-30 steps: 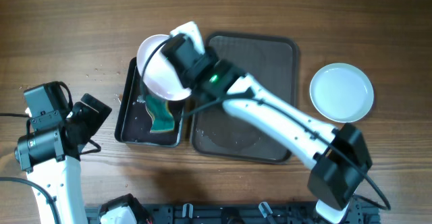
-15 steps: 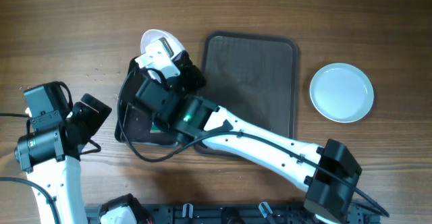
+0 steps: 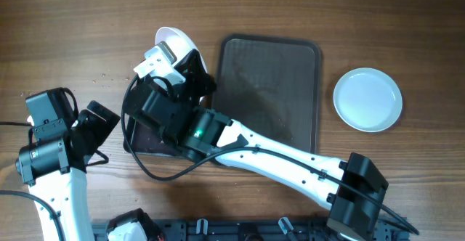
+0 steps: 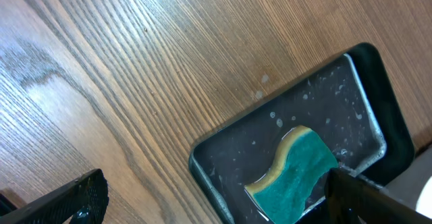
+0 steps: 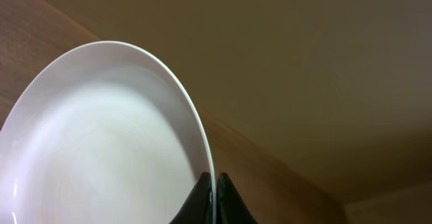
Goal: Clean dirty plates on tray and stack at the side
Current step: 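Hold the plate tilted over the black tray with the right gripper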
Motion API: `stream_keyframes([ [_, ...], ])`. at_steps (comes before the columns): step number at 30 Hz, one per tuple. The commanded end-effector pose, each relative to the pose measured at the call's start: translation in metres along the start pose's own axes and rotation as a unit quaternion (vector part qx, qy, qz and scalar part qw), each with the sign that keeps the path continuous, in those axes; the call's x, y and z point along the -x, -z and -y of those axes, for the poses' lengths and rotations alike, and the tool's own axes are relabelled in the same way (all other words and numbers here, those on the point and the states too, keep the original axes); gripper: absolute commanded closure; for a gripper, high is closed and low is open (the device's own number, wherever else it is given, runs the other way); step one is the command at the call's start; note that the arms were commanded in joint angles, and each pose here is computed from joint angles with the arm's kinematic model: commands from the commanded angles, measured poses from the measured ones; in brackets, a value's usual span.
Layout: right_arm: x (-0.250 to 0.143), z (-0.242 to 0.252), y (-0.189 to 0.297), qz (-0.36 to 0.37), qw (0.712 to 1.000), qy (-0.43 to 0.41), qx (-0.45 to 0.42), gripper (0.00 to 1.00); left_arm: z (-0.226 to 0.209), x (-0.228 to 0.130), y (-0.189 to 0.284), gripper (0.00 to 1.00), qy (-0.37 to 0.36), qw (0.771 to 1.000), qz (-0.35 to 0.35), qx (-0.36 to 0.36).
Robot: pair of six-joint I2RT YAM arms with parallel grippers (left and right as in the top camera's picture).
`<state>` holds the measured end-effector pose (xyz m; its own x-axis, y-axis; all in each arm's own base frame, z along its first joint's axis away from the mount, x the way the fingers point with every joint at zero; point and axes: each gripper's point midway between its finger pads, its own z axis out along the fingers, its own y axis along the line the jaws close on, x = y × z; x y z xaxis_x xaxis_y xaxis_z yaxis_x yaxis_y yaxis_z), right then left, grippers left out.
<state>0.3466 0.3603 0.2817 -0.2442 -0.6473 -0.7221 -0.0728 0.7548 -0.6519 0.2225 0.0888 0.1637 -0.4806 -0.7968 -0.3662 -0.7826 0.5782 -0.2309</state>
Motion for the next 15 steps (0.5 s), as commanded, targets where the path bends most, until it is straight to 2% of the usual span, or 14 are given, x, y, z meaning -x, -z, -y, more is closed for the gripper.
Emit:
stream_keyframes([
  [1, 0.017, 0.015, 0.007, 0.014, 0.999, 0.028, -0.018, 0.96, 0.002, 0.002, 0.005, 0.00, 0.011, 1.000, 0.005, -0.011],
  [15, 0.047, 0.009, 0.028, 0.060, 0.986, 0.154, -0.018, 0.96, 0.002, 0.002, 0.005, 0.00, 0.011, 1.000, 0.005, -0.011],
])
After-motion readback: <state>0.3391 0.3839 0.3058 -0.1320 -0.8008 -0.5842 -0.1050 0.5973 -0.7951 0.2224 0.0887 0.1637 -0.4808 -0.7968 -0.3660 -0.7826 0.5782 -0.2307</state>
